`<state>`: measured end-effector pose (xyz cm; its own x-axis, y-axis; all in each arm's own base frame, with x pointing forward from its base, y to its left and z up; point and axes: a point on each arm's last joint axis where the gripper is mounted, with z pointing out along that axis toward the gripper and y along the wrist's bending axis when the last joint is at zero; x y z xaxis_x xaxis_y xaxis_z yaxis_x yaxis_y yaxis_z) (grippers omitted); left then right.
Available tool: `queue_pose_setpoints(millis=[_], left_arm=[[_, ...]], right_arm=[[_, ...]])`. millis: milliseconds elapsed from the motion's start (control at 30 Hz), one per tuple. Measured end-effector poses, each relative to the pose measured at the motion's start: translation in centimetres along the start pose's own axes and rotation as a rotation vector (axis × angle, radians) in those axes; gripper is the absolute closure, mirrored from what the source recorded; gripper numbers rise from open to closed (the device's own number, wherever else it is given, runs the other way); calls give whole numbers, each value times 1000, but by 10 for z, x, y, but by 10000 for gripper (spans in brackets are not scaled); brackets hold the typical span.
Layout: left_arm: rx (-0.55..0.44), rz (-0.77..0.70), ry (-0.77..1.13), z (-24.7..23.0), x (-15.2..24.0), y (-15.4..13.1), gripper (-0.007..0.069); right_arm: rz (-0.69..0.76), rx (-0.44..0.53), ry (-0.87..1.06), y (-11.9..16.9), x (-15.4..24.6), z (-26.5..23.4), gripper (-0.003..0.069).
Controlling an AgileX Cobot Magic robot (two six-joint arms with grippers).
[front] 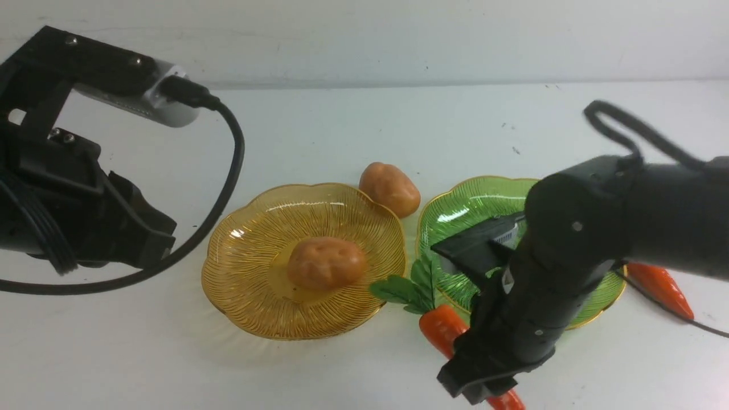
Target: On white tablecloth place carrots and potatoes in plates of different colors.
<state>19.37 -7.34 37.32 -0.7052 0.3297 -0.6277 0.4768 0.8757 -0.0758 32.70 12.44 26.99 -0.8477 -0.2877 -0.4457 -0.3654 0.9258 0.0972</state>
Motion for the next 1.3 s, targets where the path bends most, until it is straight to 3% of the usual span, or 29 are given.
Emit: queue_pose_setpoints(millis=[67, 200, 333, 400, 500, 533, 667, 733, 800, 900, 967, 1100, 1167, 1300], left_arm=[[0, 0, 0, 0, 0, 0, 629], [7, -2, 15, 0, 1, -1, 629], [10, -2, 21, 0, 2, -1, 629], [10, -2, 21, 0, 2, -1, 629], [10, -2, 21, 0, 2, -1, 629], [10, -2, 21, 0, 2, -1, 629], [10, -2, 21, 0, 2, -1, 629], [10, -2, 21, 0, 2, -1, 629], [10, -2, 21, 0, 2, -1, 629], [10, -2, 21, 0, 2, -1, 629], [10, -2, 21, 0, 2, -1, 629], [10, -2, 21, 0, 2, -1, 629], [10, -2, 21, 0, 2, -1, 629], [9, 0, 21, 0, 2, -1, 629]], right_arm=[[26, 0, 27, -9, -4, 15, 373], [63, 0, 98, -18, -8, 35, 237], [68, -4, 132, -17, -13, 32, 123], [48, 24, 140, -20, -18, 24, 104], [50, 100, 158, -36, -21, 16, 158], [59, 141, 168, -49, -19, 13, 207], [200, 255, 243, -115, -2, 0, 516], [296, 273, 266, -145, 10, -5, 622], [380, 260, 273, -167, 20, -8, 649], [398, 201, 280, -174, 26, -5, 594], [381, 176, 284, -172, 26, 0, 517], [308, 136, 364, -164, 26, 36, 261], [262, 143, 422, -161, 29, 55, 186], [200, 182, 499, -160, 34, 78, 137]])
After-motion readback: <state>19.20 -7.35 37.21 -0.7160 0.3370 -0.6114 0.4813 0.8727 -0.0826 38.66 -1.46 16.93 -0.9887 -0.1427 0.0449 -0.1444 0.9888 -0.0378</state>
